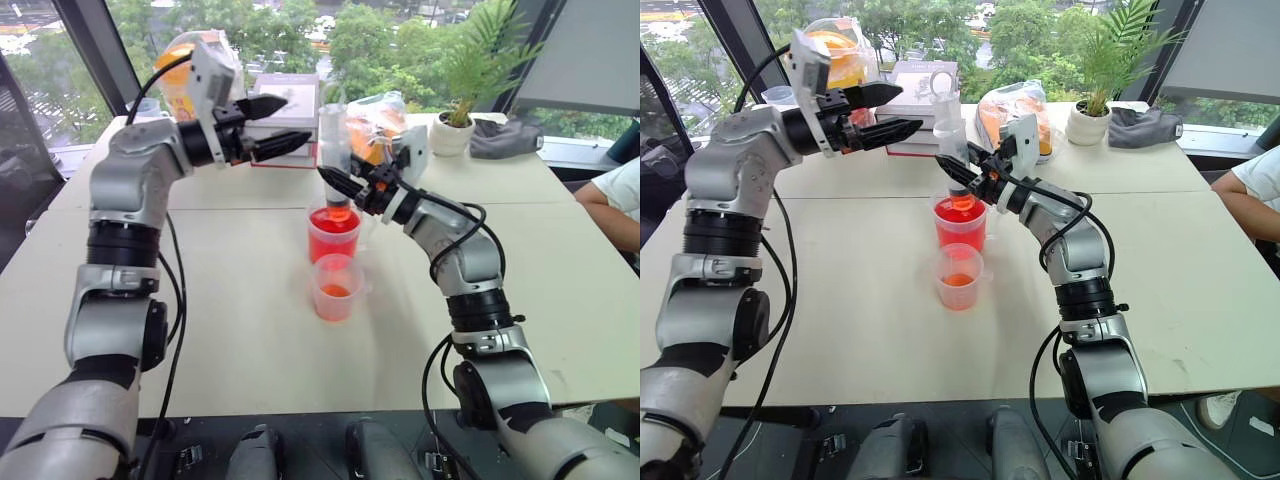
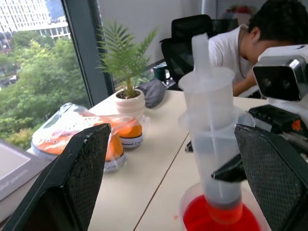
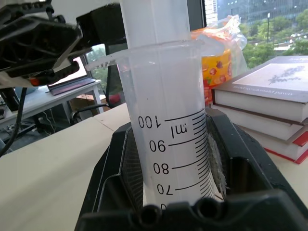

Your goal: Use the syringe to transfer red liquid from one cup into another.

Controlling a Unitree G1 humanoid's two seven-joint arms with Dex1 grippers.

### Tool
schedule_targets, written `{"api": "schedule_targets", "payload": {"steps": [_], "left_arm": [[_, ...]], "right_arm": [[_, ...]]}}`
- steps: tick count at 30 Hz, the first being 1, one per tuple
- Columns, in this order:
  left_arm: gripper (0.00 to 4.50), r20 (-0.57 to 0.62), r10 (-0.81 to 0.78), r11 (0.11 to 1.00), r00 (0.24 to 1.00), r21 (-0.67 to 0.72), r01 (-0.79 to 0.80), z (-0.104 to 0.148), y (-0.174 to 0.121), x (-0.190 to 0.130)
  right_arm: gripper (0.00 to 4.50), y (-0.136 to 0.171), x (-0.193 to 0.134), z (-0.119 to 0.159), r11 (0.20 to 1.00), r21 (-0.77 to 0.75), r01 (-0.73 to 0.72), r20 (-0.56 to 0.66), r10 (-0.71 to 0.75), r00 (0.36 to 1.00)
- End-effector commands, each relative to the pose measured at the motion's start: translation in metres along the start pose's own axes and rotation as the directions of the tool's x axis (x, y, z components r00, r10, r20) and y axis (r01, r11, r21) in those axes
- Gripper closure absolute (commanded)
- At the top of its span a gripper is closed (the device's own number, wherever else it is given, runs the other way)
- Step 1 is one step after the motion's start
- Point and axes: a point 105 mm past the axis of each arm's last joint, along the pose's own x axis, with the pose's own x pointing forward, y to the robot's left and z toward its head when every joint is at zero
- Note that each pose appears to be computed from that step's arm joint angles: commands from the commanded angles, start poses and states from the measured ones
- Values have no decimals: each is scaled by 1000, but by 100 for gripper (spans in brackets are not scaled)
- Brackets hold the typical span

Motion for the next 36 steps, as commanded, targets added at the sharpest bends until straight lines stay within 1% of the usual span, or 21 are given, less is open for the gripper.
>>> {"api": "schedule_targets", "payload": {"steps": [1,4,6,7,10,14,17,22,25,30,34,36], "left_arm": [[30,27,11,999,1000,34,-12,14,-3,-13],[30,-11,34,999,999,23,-34,3,-1,-22],[30,-30,41,999,999,13,-41,-3,-1,-28],[30,-40,39,999,998,11,-39,-5,-2,-30],[30,-59,34,999,998,5,-34,-9,-5,-34],[30,-57,13,1000,998,-3,-13,-7,-10,-33],[30,-34,-50,999,998,-11,50,-1,-21,-28],[30,36,-159,986,987,-42,161,16,-43,-14],[30,105,-243,964,964,-81,252,31,-59,-10],[30,151,-294,946,944,-93,310,43,-67,0],[30,164,-320,935,933,-101,339,45,-71,9],[30,155,-319,935,935,-109,337,40,-72,15]], "right_arm": [[299,2,-7,60,996,-81,-34,139,45,989],[299,16,-20,82,990,-65,-128,158,136,978],[299,34,-32,84,972,-64,-227,119,234,965],[299,40,-38,83,966,-59,-253,105,258,960],[299,53,-46,82,962,-27,-273,95,274,957],[299,63,-50,68,968,28,-249,92,245,965],[299,67,-50,51,976,52,-212,81,208,975],[299,73,-52,26,982,88,-166,60,161,985],[299,76,-53,15,983,88,-158,38,155,987],[299,75,-54,8,985,85,-149,20,148,989],[299,75,-53,4,986,77,-146,7,146,989],[299,75,-53,4,987,75,-145,5,145,989]]}}
